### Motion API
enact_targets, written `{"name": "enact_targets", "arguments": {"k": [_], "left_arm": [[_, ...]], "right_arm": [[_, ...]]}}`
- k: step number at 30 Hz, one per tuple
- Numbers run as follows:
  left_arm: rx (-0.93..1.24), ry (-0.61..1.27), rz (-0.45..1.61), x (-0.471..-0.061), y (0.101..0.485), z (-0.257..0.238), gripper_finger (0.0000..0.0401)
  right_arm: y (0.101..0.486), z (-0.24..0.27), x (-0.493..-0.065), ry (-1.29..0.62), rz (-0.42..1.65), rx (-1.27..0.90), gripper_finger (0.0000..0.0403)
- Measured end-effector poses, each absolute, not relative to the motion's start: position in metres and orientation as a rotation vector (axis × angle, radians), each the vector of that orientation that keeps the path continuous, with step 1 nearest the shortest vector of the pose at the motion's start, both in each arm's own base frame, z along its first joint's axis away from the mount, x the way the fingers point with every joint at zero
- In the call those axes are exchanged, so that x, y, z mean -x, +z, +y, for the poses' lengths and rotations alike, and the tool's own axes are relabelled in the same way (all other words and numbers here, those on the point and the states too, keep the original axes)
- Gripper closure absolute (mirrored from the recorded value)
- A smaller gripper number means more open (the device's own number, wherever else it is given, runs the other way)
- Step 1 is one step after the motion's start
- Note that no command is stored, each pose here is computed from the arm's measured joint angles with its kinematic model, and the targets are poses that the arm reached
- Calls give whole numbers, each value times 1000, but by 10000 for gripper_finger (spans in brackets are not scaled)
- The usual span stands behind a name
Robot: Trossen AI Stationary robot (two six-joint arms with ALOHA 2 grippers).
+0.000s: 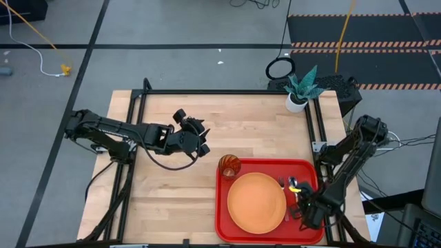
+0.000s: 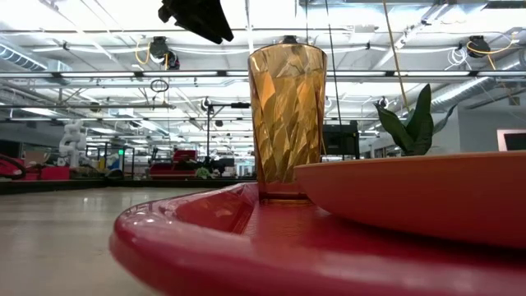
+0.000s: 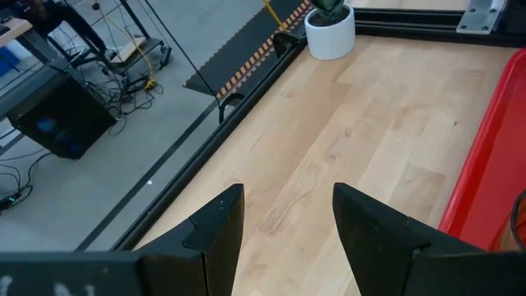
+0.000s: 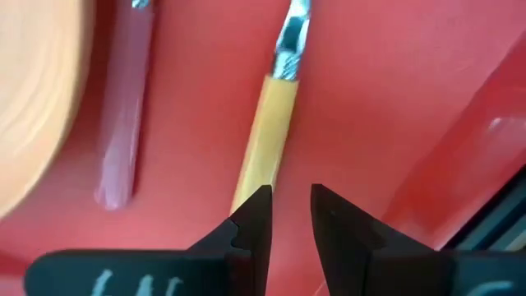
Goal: Pick and place plate/cup/fork/spoon on tray
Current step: Put the yellow spoon to the right of the pink fork on the red tray
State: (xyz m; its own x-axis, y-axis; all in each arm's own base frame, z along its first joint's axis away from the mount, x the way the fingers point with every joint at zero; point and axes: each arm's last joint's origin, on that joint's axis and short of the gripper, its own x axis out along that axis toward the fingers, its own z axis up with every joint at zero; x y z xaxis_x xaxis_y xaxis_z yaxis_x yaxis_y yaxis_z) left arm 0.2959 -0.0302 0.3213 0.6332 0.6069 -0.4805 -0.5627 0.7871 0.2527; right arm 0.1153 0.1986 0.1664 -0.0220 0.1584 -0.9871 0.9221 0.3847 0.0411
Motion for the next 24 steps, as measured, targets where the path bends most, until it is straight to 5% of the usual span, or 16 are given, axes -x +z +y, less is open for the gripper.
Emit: {"name": "enact_targets", "arguments": {"k": [24], "left_arm": [[-55,643,578,-296,321,-32,210]], "right_arm": [[161,223,-112,-471,1466,-906,326]]}}
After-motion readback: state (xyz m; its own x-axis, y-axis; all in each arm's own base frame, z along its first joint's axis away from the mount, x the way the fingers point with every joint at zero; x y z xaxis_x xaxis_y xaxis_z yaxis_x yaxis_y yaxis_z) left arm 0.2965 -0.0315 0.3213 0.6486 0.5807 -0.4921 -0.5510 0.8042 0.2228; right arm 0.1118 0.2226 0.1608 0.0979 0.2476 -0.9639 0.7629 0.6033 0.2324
